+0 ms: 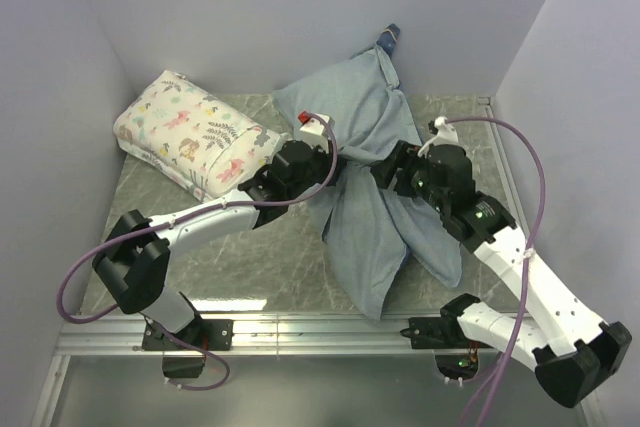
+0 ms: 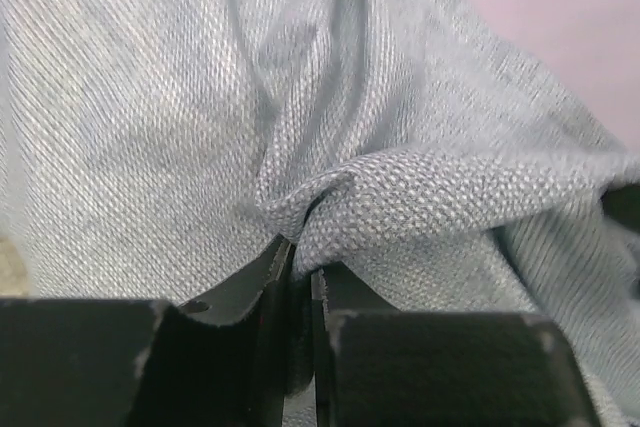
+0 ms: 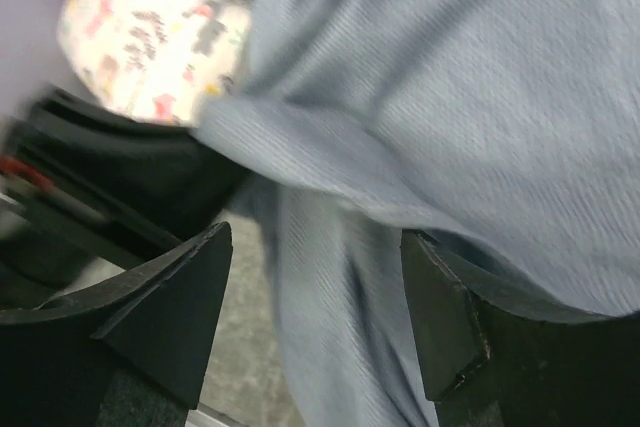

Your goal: Remove the pillowcase from the pillow

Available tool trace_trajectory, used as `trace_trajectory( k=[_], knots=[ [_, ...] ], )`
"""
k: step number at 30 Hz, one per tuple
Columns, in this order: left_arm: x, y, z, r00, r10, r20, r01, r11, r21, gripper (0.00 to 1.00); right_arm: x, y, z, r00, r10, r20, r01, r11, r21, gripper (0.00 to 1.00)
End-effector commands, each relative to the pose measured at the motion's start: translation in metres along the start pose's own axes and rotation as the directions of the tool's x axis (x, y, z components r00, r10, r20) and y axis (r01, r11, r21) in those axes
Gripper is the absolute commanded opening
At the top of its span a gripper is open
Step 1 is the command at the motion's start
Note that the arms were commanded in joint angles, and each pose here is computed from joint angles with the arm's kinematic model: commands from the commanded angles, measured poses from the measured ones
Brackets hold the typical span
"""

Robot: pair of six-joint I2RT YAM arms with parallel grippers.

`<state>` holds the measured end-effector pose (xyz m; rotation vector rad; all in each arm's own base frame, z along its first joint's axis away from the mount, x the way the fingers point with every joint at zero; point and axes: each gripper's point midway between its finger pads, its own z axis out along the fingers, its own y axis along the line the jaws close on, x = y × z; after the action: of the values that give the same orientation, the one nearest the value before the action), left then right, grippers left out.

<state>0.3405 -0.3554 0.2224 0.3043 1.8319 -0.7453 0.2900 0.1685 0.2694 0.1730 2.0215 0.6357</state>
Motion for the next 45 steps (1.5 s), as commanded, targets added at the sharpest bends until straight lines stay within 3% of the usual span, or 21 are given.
trace_trajectory(
  k=[1, 9, 12, 13, 14, 15, 20, 25, 29, 34, 36, 37, 40, 45],
  knots=[
    [-0.055, -0.012, -0.004, 0.991, -0.027, 0.131, 0.028, 1.000, -0.006, 0.17, 0.017, -0.021, -0.005, 0.999, -0.033, -0.002, 0.033, 0.997, 0.075, 0.75],
    [-0.065, -0.022, 0.001, 0.989, -0.050, 0.139, 0.047, 0.999, 0.024, 0.25, 0.047, -0.022, 0.015, 0.987, -0.150, -0.061, 0.160, 0.963, 0.215, 0.67],
    [-0.066, -0.019, 0.002, 0.989, -0.048, 0.143, 0.047, 0.999, 0.011, 0.33, 0.050, -0.035, 0.021, 0.982, -0.169, -0.090, 0.188, 0.935, 0.301, 0.38],
    [-0.067, -0.017, 0.003, 0.988, -0.047, 0.149, 0.048, 0.999, -0.002, 0.35, 0.053, -0.039, 0.020, 0.981, -0.171, -0.096, 0.193, 0.929, 0.315, 0.25],
    [-0.068, -0.016, 0.003, 0.987, -0.048, 0.150, 0.050, 0.999, -0.009, 0.36, 0.054, -0.043, 0.017, 0.982, -0.166, -0.092, 0.188, 0.927, 0.325, 0.05],
    [-0.071, -0.015, 0.004, 0.986, -0.050, 0.157, 0.054, 0.998, -0.017, 0.37, 0.055, -0.044, 0.014, 0.983, -0.162, -0.092, 0.183, 0.929, 0.323, 0.00],
    [-0.074, 0.010, 0.013, 0.981, -0.082, 0.177, 0.104, 0.988, -0.118, 0.36, 0.069, -0.055, -0.030, 0.993, -0.095, -0.071, 0.111, 0.961, 0.255, 0.00],
    [-0.081, 0.048, 0.021, 0.970, -0.139, 0.200, 0.178, 0.965, -0.193, 0.28, 0.098, -0.070, -0.061, 0.996, -0.002, -0.092, 0.021, 0.980, 0.198, 0.00],
    [-0.088, 0.074, 0.028, 0.959, -0.178, 0.220, 0.228, 0.946, -0.231, 0.22, 0.124, -0.072, -0.063, 0.987, 0.088, -0.132, -0.066, 0.985, 0.158, 0.00],
    [-0.066, 0.088, 0.056, 0.978, -0.168, 0.127, 0.197, 0.943, -0.269, 0.09, 0.154, -0.079, -0.063, 0.975, 0.130, -0.178, -0.109, 0.986, 0.127, 0.00],
    [-0.057, 0.083, 0.058, 0.981, -0.166, 0.102, 0.186, 0.955, -0.233, 0.06, 0.145, -0.076, -0.068, 0.983, 0.096, -0.156, -0.081, 0.992, 0.099, 0.12],
    [-0.056, 0.078, 0.059, 0.980, -0.173, 0.101, 0.190, 0.961, -0.202, 0.06, 0.129, -0.067, -0.073, 0.988, 0.094, -0.124, -0.085, 0.994, 0.072, 0.30],
    [-0.045, 0.074, 0.057, 0.977, -0.195, 0.081, 0.206, 0.963, -0.175, 0.04, 0.093, -0.041, -0.080, 0.996, 0.052, -0.070, -0.051, 0.999, 0.011, 0.52],
    [-0.036, 0.065, 0.055, 0.979, -0.197, 0.056, 0.203, 0.968, -0.147, 0.03, 0.046, -0.009, -0.062, 1.000, 0.000, -0.013, 0.000, 1.000, 0.029, 0.61]
  ],
)
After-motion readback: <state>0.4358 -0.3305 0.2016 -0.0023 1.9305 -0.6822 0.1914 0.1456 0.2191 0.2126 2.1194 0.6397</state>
